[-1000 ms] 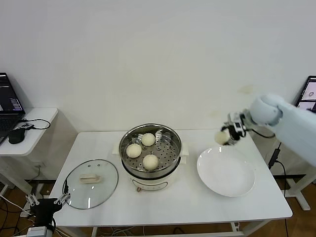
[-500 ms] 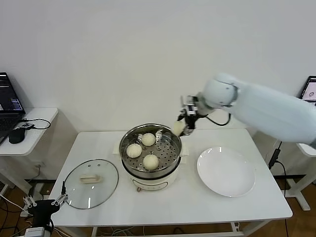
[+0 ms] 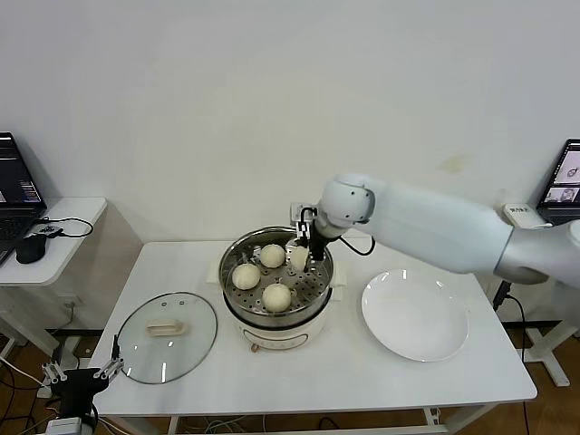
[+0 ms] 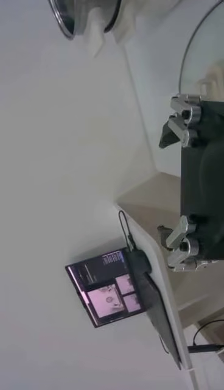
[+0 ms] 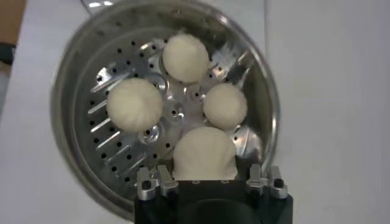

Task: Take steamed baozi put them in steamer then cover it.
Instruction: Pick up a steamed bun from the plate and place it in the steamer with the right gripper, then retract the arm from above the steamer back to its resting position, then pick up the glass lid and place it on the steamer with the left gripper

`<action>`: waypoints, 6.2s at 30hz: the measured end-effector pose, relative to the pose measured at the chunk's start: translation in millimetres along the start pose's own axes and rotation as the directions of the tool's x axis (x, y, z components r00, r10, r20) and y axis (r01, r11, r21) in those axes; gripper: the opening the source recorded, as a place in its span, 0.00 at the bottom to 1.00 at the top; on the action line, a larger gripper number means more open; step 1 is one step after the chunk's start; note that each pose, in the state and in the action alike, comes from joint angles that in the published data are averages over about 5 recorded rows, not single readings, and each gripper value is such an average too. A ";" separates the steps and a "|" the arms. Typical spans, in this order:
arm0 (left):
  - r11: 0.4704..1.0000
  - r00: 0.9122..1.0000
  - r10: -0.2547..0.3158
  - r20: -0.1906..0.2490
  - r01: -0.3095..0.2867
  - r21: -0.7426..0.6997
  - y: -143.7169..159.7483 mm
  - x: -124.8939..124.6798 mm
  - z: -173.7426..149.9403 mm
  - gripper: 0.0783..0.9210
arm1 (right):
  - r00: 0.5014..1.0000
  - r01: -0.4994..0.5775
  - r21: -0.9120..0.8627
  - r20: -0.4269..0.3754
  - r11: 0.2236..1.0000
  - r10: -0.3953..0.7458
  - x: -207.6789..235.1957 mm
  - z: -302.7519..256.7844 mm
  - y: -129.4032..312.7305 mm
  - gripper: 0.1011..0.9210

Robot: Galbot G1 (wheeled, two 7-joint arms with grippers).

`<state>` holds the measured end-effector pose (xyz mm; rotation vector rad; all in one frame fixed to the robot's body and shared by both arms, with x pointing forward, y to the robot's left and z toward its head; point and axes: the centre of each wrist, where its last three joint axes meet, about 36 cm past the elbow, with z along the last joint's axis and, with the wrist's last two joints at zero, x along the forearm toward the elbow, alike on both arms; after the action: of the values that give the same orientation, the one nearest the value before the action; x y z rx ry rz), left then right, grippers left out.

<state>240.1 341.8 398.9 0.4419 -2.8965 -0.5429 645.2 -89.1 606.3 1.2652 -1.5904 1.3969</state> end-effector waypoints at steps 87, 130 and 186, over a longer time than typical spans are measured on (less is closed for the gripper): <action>0.302 0.927 0.365 0.084 -0.033 -0.953 -7.8 -82.3 97.8 0.88 | 0.257 -0.491 -0.867 -0.235 -0.082 0.938 -69.8 274.8 458.7 0.88; 0.234 0.932 0.356 0.065 -0.022 -0.972 -36.6 -166.9 100.2 0.62 | 0.331 -0.508 -0.857 -0.284 -0.083 0.900 -86.5 270.9 497.0 0.88; 0.437 0.904 0.309 0.294 0.140 -0.889 -96.6 -104.4 -122.5 0.05 | 0.378 -0.477 -0.878 -0.178 0.027 0.908 -109.7 213.7 497.7 0.88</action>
<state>389.1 248.6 464.7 -0.0315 -2.3525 -2.2364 234.3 -290.7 296.5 -0.0543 -3.0221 0.4057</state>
